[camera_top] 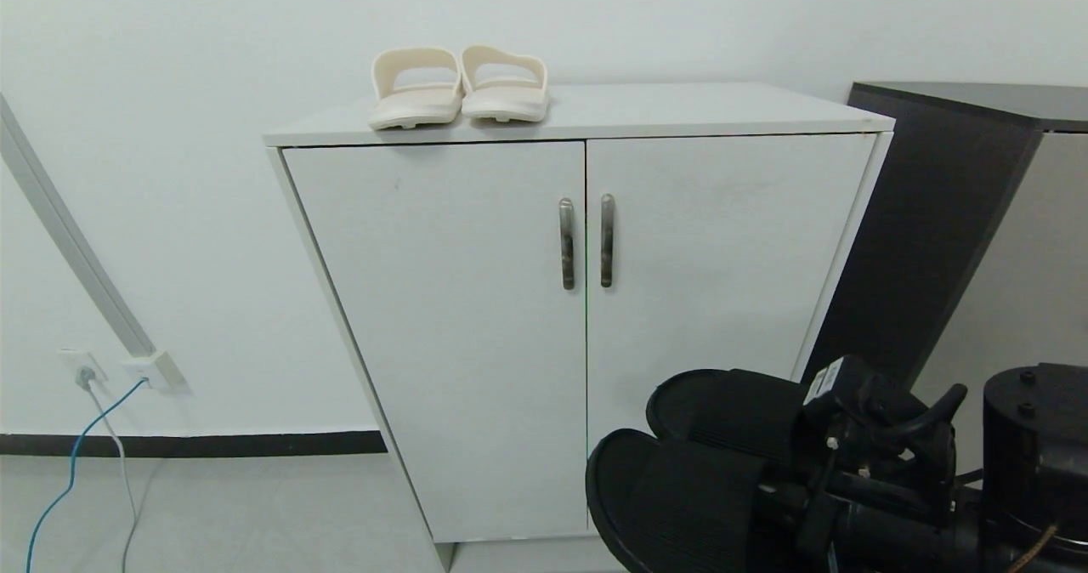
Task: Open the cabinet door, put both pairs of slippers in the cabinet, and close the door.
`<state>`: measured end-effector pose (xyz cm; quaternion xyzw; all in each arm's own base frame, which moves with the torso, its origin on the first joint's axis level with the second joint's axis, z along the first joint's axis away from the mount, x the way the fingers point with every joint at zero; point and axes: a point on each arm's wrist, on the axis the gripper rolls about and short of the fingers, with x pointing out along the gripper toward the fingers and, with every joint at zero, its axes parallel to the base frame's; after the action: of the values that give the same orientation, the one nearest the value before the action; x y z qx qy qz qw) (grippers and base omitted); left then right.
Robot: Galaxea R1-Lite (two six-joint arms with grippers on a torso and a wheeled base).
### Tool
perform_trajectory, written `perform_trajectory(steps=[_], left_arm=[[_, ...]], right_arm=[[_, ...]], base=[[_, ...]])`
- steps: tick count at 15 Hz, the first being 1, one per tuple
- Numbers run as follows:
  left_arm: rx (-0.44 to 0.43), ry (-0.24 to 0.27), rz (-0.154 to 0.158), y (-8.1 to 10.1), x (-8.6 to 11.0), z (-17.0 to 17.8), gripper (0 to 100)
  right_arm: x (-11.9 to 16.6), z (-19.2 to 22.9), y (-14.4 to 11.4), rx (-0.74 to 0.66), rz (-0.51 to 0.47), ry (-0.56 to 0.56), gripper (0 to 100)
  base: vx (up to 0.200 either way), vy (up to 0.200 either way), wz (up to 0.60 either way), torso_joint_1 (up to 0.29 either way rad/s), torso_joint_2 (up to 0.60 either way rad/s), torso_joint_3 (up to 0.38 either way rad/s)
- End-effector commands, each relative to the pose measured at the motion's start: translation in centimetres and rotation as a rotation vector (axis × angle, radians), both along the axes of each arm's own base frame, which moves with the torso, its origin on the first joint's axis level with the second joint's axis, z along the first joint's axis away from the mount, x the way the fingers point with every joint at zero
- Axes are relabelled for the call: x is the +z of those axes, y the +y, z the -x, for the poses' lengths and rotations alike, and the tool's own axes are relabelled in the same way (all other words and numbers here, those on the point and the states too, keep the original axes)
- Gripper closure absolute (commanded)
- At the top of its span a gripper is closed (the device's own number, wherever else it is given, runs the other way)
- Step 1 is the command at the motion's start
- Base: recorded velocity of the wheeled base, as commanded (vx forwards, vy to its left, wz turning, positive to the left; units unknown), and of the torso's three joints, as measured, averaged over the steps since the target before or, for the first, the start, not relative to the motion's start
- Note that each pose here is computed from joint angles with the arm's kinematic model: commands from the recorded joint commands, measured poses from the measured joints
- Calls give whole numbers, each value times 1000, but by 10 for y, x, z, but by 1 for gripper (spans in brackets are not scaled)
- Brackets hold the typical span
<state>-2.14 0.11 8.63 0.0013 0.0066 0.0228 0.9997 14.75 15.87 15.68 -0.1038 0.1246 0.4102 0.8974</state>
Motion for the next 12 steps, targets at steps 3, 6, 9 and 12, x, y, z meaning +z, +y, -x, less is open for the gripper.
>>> perform_trajectory(steps=[3,6,9,12], left_arm=[[-181,48,41,-4,78,-23,0],[-404,154,66,-9,86,-49,0],[-572,179,87,-13,96,-79,0],[-754,160,83,-23,109,-105,0]], right_arm=[[-2,2,-1,6,9,0,100],[-2,2,-1,6,8,1,100],[-2,3,-1,9,9,2,100],[-4,2,0,9,14,8,100]], base=[[0,0,0,0,0,0],[0,0,0,-6,149,100],[0,0,0,1,17,12],[0,0,0,0,0,0]])
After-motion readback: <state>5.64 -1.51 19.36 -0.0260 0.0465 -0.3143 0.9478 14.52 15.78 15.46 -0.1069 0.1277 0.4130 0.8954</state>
